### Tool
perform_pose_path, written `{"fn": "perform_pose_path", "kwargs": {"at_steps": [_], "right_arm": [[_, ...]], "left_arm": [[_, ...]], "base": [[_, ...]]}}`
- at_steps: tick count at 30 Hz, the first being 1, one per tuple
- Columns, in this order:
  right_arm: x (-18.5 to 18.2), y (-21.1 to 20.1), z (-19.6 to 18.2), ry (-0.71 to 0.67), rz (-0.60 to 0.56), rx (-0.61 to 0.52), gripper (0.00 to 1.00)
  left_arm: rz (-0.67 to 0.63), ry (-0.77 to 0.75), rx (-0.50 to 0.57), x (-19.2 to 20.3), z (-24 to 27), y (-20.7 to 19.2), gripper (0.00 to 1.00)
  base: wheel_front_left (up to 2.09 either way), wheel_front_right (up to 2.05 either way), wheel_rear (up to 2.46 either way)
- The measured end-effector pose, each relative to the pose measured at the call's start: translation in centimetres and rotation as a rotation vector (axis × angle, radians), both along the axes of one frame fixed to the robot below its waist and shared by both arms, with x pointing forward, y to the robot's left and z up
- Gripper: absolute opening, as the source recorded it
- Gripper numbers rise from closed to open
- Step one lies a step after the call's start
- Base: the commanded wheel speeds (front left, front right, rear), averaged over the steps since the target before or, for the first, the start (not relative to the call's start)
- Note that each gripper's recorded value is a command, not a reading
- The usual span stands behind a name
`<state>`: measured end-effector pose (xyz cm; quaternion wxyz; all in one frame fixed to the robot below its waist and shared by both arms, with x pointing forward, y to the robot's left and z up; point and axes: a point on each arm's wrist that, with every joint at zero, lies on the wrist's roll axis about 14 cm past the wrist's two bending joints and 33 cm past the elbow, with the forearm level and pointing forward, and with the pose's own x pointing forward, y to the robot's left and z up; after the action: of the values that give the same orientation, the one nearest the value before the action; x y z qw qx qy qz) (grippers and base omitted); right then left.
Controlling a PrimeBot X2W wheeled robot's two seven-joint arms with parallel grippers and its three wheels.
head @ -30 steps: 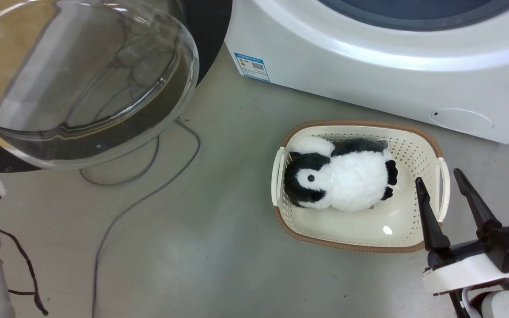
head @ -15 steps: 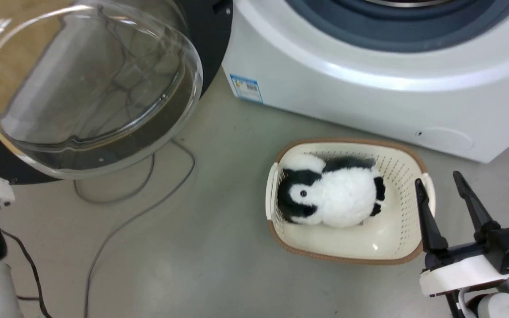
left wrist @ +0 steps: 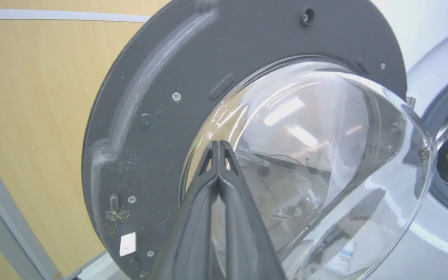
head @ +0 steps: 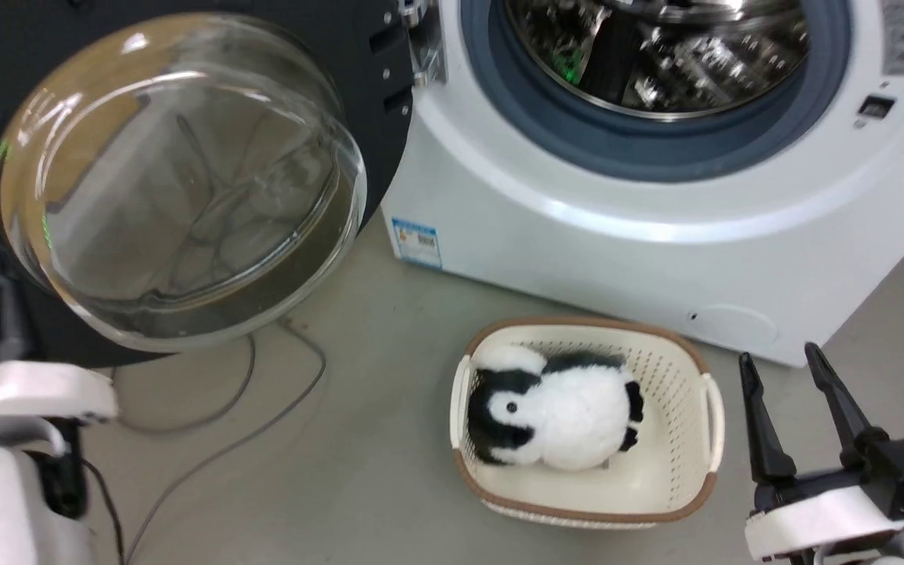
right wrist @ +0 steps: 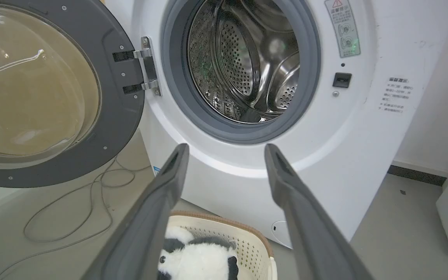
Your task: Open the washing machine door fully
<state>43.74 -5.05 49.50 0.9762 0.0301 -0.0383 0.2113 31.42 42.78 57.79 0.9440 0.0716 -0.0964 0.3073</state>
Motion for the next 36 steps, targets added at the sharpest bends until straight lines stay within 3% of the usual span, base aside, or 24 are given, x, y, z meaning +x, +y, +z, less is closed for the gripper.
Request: {"fn": "perform_pose_path", "kwargs": {"at_steps": [12, 13, 14, 36], "right_arm": [[-2.6, -3.1, 3.6, -0.078, -0.077, 0.02, 1.0], [-2.8, -3.4, 3.8, -0.083, -0.085, 0.019, 1.0], [-3.1, -3.7, 3.9, -0.086, -0.093, 0.019, 1.0], [-7.0, -9.8, 4.8, -0.108, -0.259, 0.019, 1.0]], "left_arm": [[-0.206, -0.036, -0.018, 0.8, -0.5, -7.3, 0.0], [-0.224, -0.038, -0.022, 0.9, -0.6, -8.0, 0.78], [-0.244, -0.039, -0.024, 1.0, -0.6, -8.7, 1.0], [-0.569, -0.005, -0.101, 4.1, -3.2, -19.9, 1.0]], "base": [[0.0, 0.0, 0.0], [0.0, 0.0, 0.0], [0.0, 0.0, 0.0], [0.0, 0.0, 0.0]]}}
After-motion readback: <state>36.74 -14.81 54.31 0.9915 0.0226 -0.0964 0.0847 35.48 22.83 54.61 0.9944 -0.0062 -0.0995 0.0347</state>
